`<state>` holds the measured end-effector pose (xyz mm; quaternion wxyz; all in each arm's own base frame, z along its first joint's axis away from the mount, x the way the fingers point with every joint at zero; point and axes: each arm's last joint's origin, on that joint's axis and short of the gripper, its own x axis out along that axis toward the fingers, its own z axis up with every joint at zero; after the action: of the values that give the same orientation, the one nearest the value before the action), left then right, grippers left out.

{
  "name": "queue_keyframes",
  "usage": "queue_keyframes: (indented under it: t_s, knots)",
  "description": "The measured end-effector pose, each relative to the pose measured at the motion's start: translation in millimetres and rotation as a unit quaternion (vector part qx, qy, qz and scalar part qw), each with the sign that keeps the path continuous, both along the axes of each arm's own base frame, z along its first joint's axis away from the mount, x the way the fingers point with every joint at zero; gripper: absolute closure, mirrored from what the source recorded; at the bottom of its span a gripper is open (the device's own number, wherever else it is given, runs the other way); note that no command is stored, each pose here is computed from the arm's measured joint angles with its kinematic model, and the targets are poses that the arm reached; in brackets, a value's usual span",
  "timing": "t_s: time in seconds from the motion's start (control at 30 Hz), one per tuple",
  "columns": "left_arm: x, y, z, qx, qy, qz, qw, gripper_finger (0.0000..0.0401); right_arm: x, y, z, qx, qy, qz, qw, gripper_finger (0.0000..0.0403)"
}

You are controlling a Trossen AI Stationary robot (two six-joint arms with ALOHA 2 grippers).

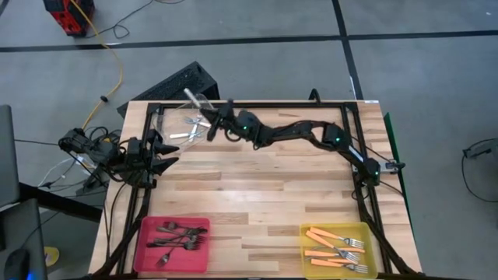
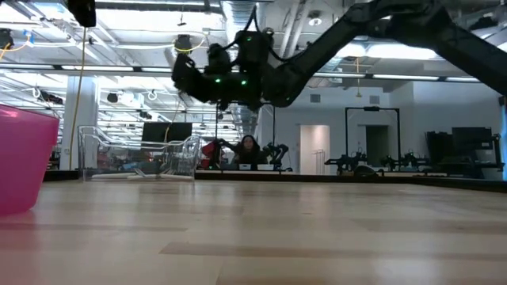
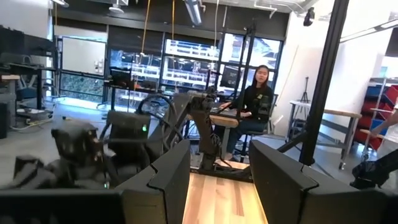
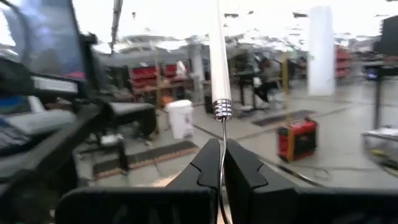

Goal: Sort silverware by color (type)
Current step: Put the white fork into the transparent bin

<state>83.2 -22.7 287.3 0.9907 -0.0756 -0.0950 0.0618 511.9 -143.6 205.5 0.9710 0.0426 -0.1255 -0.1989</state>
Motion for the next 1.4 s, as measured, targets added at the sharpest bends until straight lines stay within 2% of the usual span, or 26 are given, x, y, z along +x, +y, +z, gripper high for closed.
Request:
queue_keyframes:
  t_s: [0.17, 0.27, 0.5, 0.67, 0.8, 0.97, 1.1, 1.27, 1.4]
  knots:
    - [-0.1, 0.1, 0.2, -0.007, -0.002, 0.001, 1.0, 0.025, 12.7, 9.6, 5.6, -0.006, -0.007, 0.044, 0.999, 0.037]
    - [-0.3, 0.3, 1.5, -0.017, -0.009, 0.0, 1.0, 0.025, 15.5, 14.9, 7.6, -0.03, 0.027, 0.043, 0.998, 0.037]
    - [-0.5, 0.4, 2.3, -0.02, -0.014, 0.0, 1.0, 0.025, 20.7, 17.3, 4.7, -0.028, 0.077, 0.048, 0.996, 0.037]
    - [-0.5, 0.5, 2.3, -0.021, -0.013, 0.001, 1.0, 0.025, 19.4, 9.2, -2.8, -0.017, 0.097, 0.038, 0.994, 0.037]
    - [-0.5, 0.6, 2.1, -0.015, -0.012, 0.005, 1.0, 0.025, 17.4, 1.5, -6.3, 0.024, 0.101, 0.007, 0.995, 0.0369]
    - [-0.5, 1.3, 1.8, -0.014, -0.009, 0.018, 1.0, 0.025, 26.2, -7.9, -32.6, 0.055, 0.094, 0.0, 0.994, 0.0369]
    - [-0.5, 1.3, 1.8, -0.012, -0.008, 0.017, 1.0, 0.025, 36.6, -7.5, -45.3, 0.059, 0.098, 0.003, 0.993, 0.0369]
    - [-0.5, 1.3, 1.5, -0.009, -0.006, 0.018, 1.0, 0.025, 38.2, -8.3, -37.0, 0.045, 0.088, 0.001, 0.995, 0.0369]
    - [-0.4, 1.2, 0.9, 0.002, -0.002, 0.02, 1.0, 0.025, 36.5, -14.3, -44.3, 0.053, 0.118, -0.005, 0.992, 0.037]
